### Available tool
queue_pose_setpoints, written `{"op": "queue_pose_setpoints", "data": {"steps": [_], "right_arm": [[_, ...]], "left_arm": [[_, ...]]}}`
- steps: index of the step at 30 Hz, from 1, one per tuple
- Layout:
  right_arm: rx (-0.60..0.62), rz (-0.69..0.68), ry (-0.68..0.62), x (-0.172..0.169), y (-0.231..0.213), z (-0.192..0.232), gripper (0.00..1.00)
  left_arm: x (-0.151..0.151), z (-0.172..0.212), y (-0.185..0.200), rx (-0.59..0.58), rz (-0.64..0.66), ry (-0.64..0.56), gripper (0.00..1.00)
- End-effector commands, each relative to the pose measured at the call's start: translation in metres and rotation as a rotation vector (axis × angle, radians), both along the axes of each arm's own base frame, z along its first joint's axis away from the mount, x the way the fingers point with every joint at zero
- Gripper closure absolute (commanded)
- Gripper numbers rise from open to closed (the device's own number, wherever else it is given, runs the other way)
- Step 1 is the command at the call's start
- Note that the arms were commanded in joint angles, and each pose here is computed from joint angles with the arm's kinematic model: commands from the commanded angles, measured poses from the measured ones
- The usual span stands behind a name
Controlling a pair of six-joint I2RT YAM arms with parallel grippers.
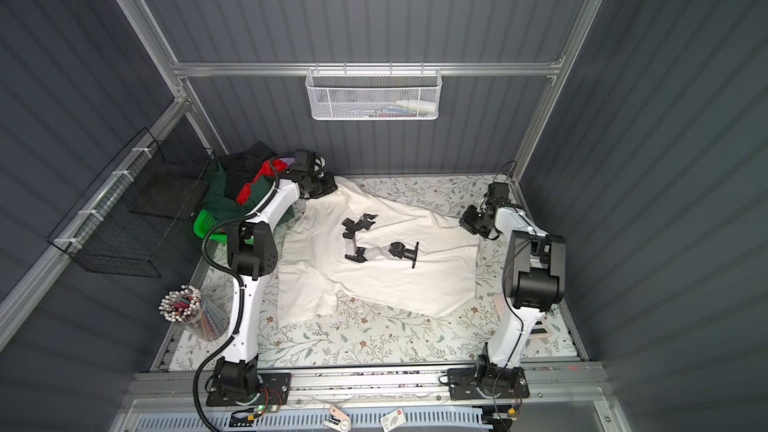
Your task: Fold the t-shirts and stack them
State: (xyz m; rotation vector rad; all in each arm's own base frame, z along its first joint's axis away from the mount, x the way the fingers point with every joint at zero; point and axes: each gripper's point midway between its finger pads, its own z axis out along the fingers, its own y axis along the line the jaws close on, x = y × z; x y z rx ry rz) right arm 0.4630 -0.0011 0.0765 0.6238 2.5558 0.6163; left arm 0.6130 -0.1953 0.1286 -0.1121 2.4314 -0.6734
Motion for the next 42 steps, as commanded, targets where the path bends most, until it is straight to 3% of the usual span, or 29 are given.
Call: {"op": "queue_pose_setpoints", "data": {"steps": [1, 9, 27, 42], "right_arm": [[-0.011, -0.011, -0.023, 0.004, -0.006, 0.011, 1.0], [-0.003, -0.031, -0.029, 0.003, -0.01, 0.014, 1.0], [0.036, -0.084, -0.066, -0.018, -0.016, 0.015, 1.0], [0.032, -0.137, 0.018, -0.033, -0.023, -0.014, 1.0]], "left_arm": [[-0.01, 0.016, 0.006, 0.019, -0.016, -0.007, 1.0], [-0.017, 0.045, 0.02, 0.025, -0.023, -0.039, 1.0], [-0.011, -0.007, 0.043, 0.037, 0.016, 0.061, 1.0], [-0.038, -0.018, 0.042, -0.018, 0.028, 0.104, 1.0]]}}
